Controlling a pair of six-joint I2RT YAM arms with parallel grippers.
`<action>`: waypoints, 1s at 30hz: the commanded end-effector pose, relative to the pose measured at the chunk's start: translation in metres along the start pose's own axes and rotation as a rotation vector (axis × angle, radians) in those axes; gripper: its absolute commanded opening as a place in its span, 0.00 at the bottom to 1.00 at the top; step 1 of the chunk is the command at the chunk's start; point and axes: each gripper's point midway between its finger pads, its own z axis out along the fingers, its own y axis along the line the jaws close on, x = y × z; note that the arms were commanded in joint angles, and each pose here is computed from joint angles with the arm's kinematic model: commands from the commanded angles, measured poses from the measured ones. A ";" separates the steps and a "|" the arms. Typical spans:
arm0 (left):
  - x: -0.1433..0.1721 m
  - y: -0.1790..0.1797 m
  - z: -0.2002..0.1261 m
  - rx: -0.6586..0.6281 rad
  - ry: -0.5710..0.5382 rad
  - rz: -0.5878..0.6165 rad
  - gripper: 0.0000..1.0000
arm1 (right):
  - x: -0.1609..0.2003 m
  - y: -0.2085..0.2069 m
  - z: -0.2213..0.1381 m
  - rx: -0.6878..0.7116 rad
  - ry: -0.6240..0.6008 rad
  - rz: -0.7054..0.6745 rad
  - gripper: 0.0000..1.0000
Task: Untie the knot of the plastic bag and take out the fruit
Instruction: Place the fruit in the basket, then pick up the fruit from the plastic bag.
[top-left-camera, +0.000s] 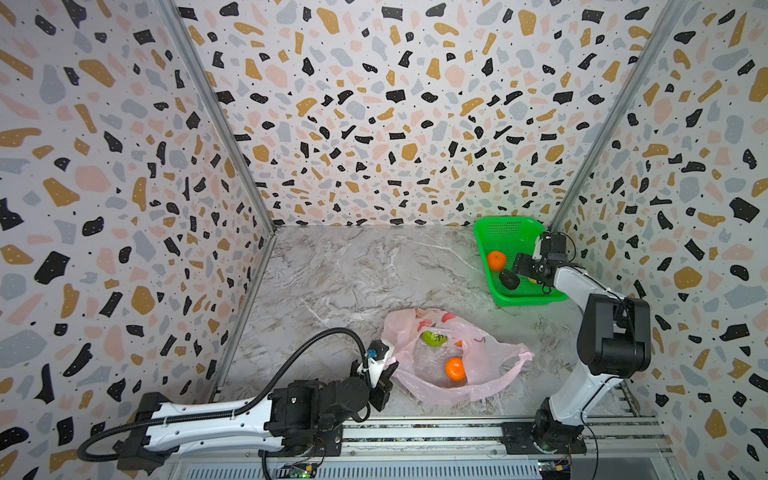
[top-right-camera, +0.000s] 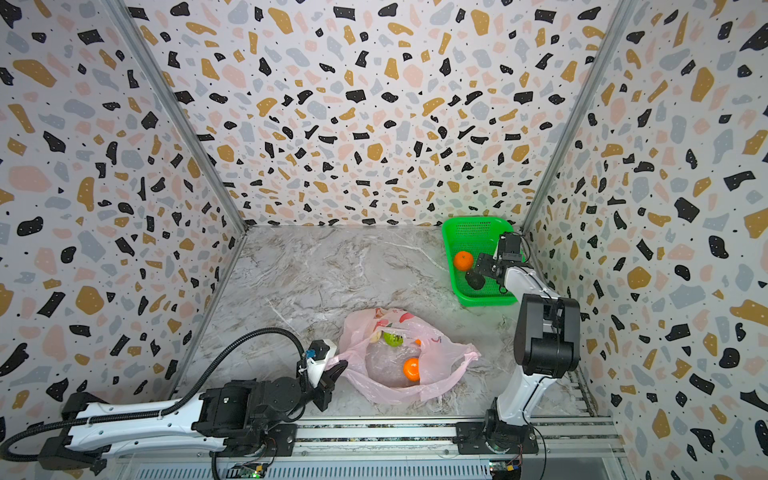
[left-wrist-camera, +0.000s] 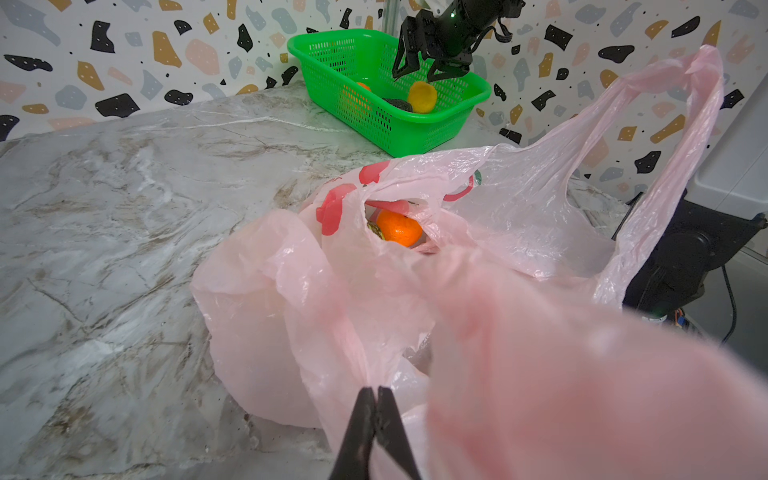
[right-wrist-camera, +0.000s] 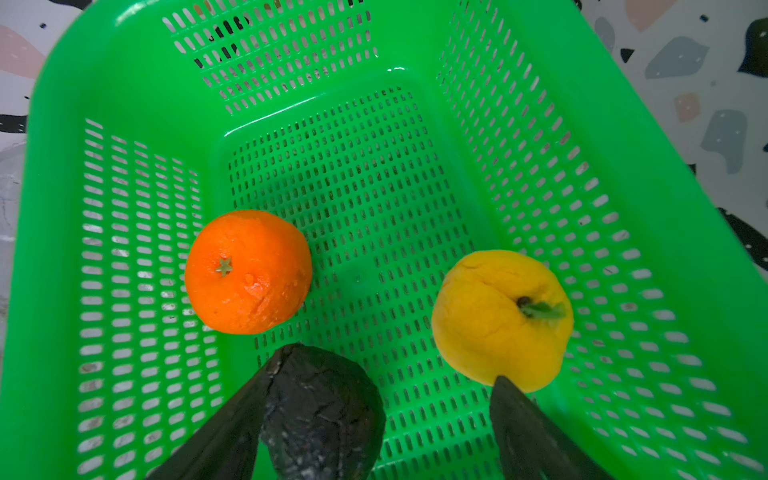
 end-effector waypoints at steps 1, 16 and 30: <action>-0.006 0.000 -0.001 -0.002 -0.034 -0.018 0.00 | -0.026 0.017 -0.028 -0.047 -0.051 -0.016 0.87; -0.007 0.003 -0.002 -0.013 -0.041 -0.024 0.00 | -0.004 0.101 -0.131 -0.312 -0.015 -0.150 0.98; -0.006 0.001 0.000 -0.009 -0.030 -0.015 0.00 | 0.109 0.206 -0.265 -0.641 0.153 -0.355 0.96</action>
